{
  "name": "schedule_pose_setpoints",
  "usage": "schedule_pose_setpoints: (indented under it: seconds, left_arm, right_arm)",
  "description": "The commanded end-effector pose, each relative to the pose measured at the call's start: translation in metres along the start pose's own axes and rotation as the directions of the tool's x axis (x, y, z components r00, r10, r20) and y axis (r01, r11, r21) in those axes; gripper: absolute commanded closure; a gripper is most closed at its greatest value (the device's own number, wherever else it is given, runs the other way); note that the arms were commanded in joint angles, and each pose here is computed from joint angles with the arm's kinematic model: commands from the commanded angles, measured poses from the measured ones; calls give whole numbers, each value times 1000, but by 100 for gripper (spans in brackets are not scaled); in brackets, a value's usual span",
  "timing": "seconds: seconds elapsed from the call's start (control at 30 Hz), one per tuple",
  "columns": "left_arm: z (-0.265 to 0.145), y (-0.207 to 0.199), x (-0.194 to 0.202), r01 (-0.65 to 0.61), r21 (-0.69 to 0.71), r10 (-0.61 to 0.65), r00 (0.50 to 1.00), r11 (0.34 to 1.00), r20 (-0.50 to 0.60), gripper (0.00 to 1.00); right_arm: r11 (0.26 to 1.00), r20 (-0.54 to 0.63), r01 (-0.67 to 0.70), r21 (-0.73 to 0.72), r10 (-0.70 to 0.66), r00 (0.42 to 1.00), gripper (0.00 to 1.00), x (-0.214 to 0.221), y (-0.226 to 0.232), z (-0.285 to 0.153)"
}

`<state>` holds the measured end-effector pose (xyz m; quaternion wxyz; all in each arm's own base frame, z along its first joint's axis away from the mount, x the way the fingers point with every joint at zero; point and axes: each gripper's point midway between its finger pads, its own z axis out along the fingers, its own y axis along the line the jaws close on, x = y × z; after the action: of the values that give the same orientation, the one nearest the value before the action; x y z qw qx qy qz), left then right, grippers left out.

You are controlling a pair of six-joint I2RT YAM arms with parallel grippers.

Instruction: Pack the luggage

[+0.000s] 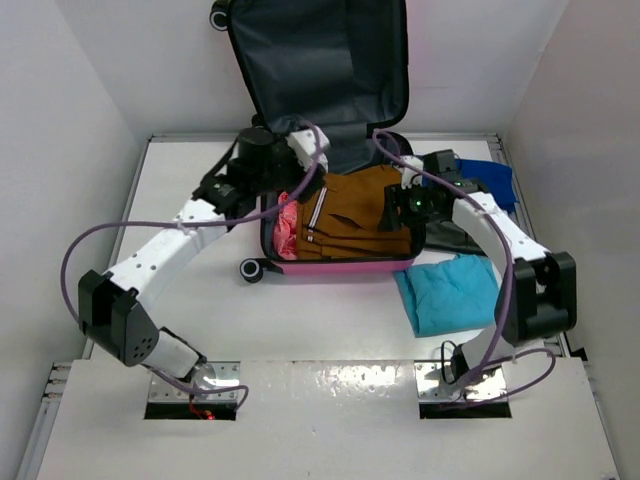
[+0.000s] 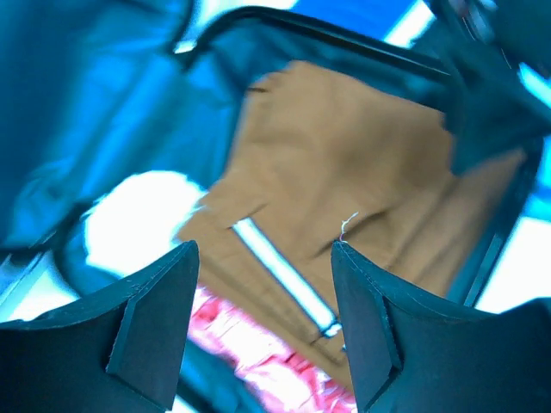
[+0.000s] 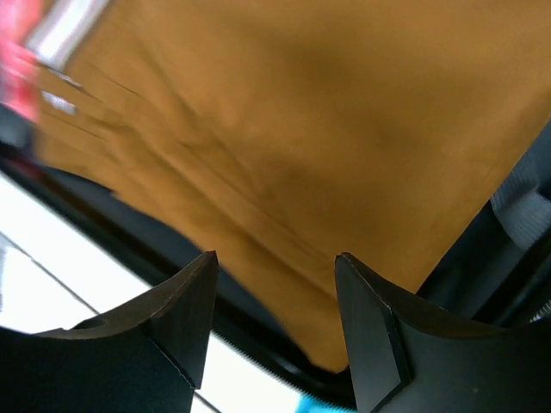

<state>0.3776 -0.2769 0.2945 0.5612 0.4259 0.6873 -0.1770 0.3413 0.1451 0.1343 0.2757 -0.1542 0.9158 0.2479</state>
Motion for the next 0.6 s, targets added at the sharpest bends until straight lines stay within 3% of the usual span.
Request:
schedule_pose_setpoints:
  seconds: [0.0, 0.03, 0.1, 0.17, 0.23, 0.33, 0.47, 0.57]
  left_arm:
    - [-20, 39, -4, 139, -143, -137, 990, 980, 23, 32]
    - [-25, 45, -5, 176, -160, -172, 984, 971, 35, 32]
    - [-31, 61, 4, 216, -199, -215, 976, 956, 30, 31]
    - [-38, 70, 3, 255, -230, -251, 967, 939, 45, 27]
    - [-44, 78, 15, 280, -269, -281, 959, 922, 36, 25]
    - [-46, 79, 19, 288, -289, -291, 956, 913, 34, 24]
    - [-55, 93, 26, 289, -355, -298, 954, 889, 31, 22]
    - [-53, 95, 30, 297, -365, -310, 950, 882, 25, 22]
  right_arm:
    - [995, -118, 68, 74, -59, 991, 43, 21, -21, 14]
    - [995, -199, 67, 75, -51, 979, 41, 38, -27, 20]
    - [994, -193, 30, 102, -10, 981, 34, 41, -40, 15]
    - [997, -99, -4, 77, 11, 995, 27, 29, -32, -4]
    - [996, 73, -7, 93, 0, 997, 19, 0, -40, -36]
    - [986, 136, -12, 169, -12, 991, 15, 3, -60, -75]
    - [963, 57, -4, 271, -12, 998, 9, 58, -76, -99]
    - [942, -35, -87, 323, 104, 994, 9, 112, -83, -96]
